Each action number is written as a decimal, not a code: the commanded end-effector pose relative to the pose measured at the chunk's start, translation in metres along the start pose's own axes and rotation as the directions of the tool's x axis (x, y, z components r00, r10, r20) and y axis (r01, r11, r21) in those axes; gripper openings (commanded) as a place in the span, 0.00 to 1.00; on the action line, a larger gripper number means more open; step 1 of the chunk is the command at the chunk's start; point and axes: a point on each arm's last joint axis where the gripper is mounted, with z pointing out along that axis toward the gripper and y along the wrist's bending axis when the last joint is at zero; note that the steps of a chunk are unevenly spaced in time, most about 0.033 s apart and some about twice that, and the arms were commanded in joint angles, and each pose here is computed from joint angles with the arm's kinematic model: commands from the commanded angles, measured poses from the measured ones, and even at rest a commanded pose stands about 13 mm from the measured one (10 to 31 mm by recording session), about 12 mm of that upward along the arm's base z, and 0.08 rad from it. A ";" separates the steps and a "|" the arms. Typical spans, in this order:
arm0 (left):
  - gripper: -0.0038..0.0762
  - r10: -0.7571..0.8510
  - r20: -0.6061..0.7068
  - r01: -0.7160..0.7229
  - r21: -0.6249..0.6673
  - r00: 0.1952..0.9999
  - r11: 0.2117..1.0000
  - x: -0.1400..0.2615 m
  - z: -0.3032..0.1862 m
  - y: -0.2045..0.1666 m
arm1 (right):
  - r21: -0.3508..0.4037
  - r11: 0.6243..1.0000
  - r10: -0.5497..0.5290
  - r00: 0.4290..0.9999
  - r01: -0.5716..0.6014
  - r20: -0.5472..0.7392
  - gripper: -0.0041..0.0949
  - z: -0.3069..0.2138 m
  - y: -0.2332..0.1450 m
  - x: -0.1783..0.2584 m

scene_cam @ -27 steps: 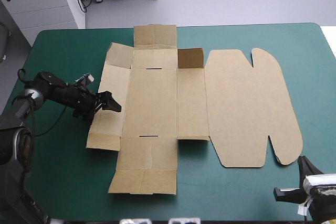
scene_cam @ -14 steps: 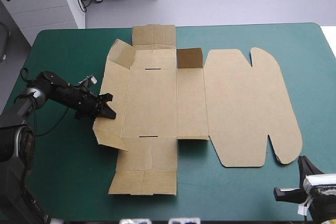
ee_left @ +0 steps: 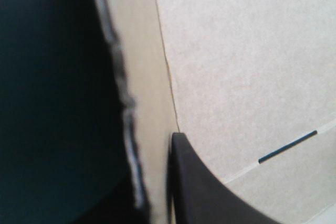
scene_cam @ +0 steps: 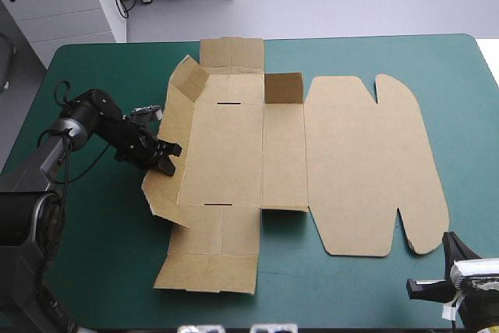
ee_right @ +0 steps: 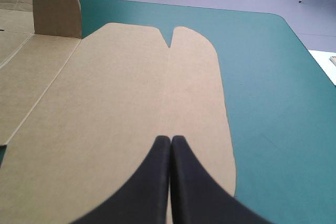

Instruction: Fold the box

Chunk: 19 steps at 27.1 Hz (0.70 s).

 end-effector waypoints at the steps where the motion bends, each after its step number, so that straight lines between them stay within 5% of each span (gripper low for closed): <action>1: 0.04 0.184 -0.076 -0.195 -0.184 0.980 0.963 -0.005 -0.026 -0.019 | 0.024 1.000 -0.004 0.994 0.001 0.113 0.02 -0.008 -0.001 -0.012; 4: 0.04 0.326 -0.116 -0.346 -0.360 0.938 0.866 -0.018 -0.040 -0.039 | 0.024 1.000 -0.004 0.994 0.001 0.113 0.02 -0.008 -0.001 -0.012; 9: 0.04 0.518 -0.245 -0.549 -0.591 0.820 0.591 -0.034 -0.063 -0.070 | 0.024 1.000 -0.004 0.994 0.001 0.113 0.02 -0.008 -0.001 -0.012; 14: 0.04 0.656 -0.501 -0.783 -0.577 0.564 0.233 -0.039 -0.066 -0.098 | 0.024 1.000 -0.004 0.994 0.001 0.113 0.02 -0.008 -0.001 -0.012; 17: 0.04 0.678 -0.569 -0.830 -0.546 0.466 0.112 -0.039 -0.054 -0.121 | 0.024 1.000 -0.004 0.994 0.001 0.113 0.02 -0.008 -0.001 -0.012; 19: 0.04 0.683 -0.619 -0.828 -0.560 0.388 -0.038 -0.045 -0.048 -0.139 | 0.024 1.000 -0.004 0.994 0.001 0.113 0.02 -0.008 -0.001 -0.012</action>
